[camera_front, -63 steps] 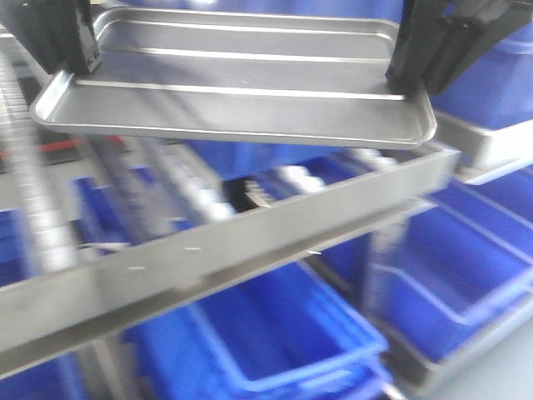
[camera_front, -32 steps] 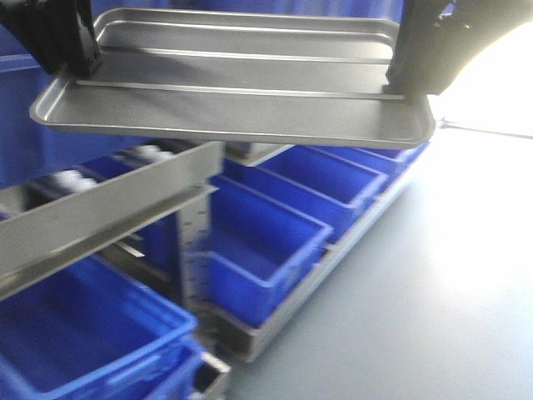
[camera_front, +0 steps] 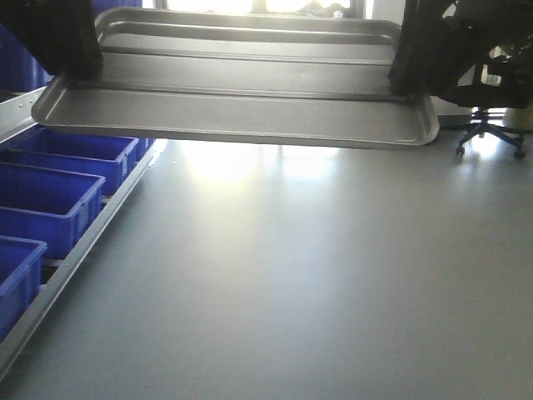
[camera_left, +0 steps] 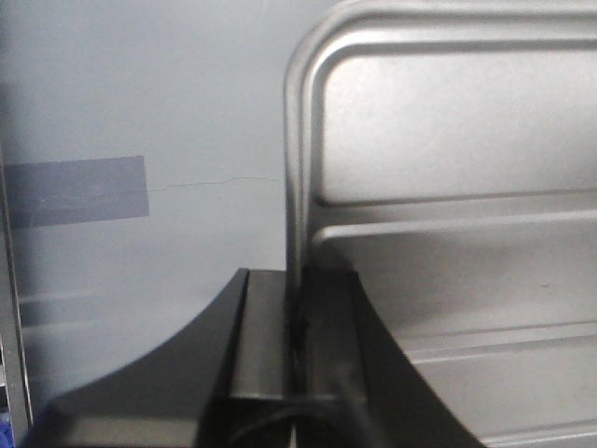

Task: Grab silver tray and stack on right shelf
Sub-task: 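Hold the tray level with both grippers while the base drives to another shelf, then position the held tray above the larger grey-blue tray on the shelf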

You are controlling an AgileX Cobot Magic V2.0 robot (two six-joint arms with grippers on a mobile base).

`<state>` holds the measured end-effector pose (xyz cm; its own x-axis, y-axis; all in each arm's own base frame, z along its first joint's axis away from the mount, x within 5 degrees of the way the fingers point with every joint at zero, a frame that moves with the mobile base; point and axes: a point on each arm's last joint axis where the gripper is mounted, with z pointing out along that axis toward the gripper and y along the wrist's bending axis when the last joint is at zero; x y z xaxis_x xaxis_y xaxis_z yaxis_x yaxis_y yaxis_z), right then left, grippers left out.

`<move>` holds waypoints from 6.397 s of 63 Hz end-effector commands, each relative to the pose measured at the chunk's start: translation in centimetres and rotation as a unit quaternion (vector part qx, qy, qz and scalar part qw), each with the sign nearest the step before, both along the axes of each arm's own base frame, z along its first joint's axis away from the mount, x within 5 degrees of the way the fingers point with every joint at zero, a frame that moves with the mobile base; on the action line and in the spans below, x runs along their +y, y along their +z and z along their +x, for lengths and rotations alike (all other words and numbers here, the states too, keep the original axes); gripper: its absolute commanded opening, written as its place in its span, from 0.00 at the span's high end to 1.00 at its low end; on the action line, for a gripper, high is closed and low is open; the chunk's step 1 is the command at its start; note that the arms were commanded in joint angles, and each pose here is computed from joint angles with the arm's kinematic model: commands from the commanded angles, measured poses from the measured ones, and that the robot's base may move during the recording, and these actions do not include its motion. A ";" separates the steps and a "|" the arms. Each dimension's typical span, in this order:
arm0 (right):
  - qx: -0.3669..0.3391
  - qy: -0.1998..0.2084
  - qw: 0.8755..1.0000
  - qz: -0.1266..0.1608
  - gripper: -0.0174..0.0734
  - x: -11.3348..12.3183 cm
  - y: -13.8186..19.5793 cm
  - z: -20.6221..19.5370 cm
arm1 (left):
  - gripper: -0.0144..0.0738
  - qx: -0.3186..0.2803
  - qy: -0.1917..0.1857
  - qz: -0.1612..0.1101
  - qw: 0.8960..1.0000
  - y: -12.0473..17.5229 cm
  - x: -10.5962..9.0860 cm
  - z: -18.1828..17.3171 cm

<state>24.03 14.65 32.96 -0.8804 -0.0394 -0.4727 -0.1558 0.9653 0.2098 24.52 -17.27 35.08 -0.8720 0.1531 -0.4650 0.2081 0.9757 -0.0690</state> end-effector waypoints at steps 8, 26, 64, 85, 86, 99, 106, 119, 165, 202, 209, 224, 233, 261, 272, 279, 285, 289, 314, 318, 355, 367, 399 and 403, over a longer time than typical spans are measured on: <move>-0.059 0.015 0.998 0.026 0.75 0.0 2.5 -0.2 | 0.94 -0.044 -0.011 -0.029 0.999 2.1 -0.1 -0.4; -0.059 0.015 0.998 0.026 0.75 0.0 2.5 -0.2 | 0.94 -0.044 -0.011 -0.029 0.999 2.1 -0.1 -0.4; -0.059 0.015 0.998 0.026 0.75 0.0 2.5 -0.2 | 0.94 -0.044 -0.011 -0.029 0.999 2.1 -0.1 -0.4; -0.058 0.014 0.998 0.026 0.75 0.0 2.4 -0.2 | 0.94 -0.043 -0.011 -0.030 0.999 2.1 -0.1 -0.4; -0.058 0.014 0.998 0.026 0.75 0.0 2.4 -0.2 | 0.94 -0.043 -0.011 -0.030 0.999 2.1 -0.1 -0.4; -0.058 0.014 0.998 0.026 0.75 0.0 2.4 -0.2 | 0.94 -0.043 -0.011 -0.030 0.999 2.1 -0.1 -0.4; -0.058 0.014 0.998 0.026 0.75 0.0 2.4 -0.2 | 0.94 -0.043 -0.011 -0.030 0.999 2.1 -0.1 -0.4; -0.057 0.014 0.998 0.025 0.75 0.0 2.4 -0.3 | 0.94 -0.043 -0.004 -0.030 0.999 2.1 0.2 -0.2; -0.056 0.014 0.998 0.024 0.75 0.0 2.4 -0.3 | 0.94 -0.043 -0.004 -0.030 0.999 2.1 0.2 -0.2; -0.056 0.014 0.998 0.024 0.75 0.0 2.4 -0.3 | 0.94 -0.043 -0.004 -0.030 0.999 2.1 0.2 -0.2; -0.056 0.014 0.998 0.024 0.75 0.0 2.4 -0.3 | 0.94 -0.043 -0.004 -0.030 0.999 2.1 0.2 -0.2; -0.056 0.014 0.998 0.024 0.75 0.0 2.4 -0.3 | 0.94 -0.043 -0.004 -0.030 0.999 2.1 0.2 -0.2; -0.056 0.014 0.998 0.024 0.75 0.0 2.4 -0.3 | 0.94 -0.043 -0.004 -0.030 0.999 2.1 0.2 -0.2; -0.056 0.014 0.998 0.024 0.75 0.0 2.4 -0.3 | 0.94 -0.044 -0.002 -0.028 0.999 2.1 0.4 -0.1; -0.056 0.014 0.998 0.024 0.75 0.0 2.4 -0.3 | 0.94 -0.044 -0.002 -0.029 0.999 2.1 0.3 -0.1; -0.056 0.014 0.998 0.024 0.75 0.0 2.4 -0.3 | 0.94 -0.044 -0.002 -0.029 0.999 2.1 0.3 -0.1; -0.056 0.014 0.998 0.024 0.75 0.0 2.4 -0.3 | 0.94 -0.044 -0.002 -0.029 0.999 2.1 0.3 -0.1; -0.056 0.014 0.998 0.024 0.75 0.0 2.4 -0.3 | 0.94 -0.044 -0.002 -0.029 0.999 2.1 0.3 -0.1; -0.056 0.014 0.998 0.024 0.75 0.0 2.4 -0.3 | 0.94 -0.044 -0.002 -0.029 0.999 2.1 0.3 -0.1; -0.056 0.014 0.998 0.024 0.75 0.0 2.4 -0.3 | 0.94 -0.043 -0.002 -0.030 0.999 2.1 0.3 -0.1; -0.056 0.014 0.998 0.024 0.75 0.0 2.4 -0.3 | 0.94 -0.043 -0.002 -0.030 0.999 2.1 0.3 -0.1; -0.056 0.014 0.998 0.024 0.75 0.0 2.4 -0.3 | 0.94 -0.043 -0.002 -0.030 0.999 2.1 0.3 -0.1; -0.056 0.014 0.998 0.024 0.75 0.0 2.4 -0.3 | 0.94 -0.043 -0.002 -0.030 0.999 2.1 0.3 -0.1; -0.056 0.014 0.998 0.024 0.75 0.0 2.4 -0.3 | 0.94 -0.043 -0.002 -0.030 0.999 2.1 0.3 -0.1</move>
<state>24.04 14.70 32.98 -0.8800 -0.0364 -0.4737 -0.1557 0.9641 0.2151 24.68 -17.19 34.96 -0.8765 0.1449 -0.4592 0.2004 0.9769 -0.0741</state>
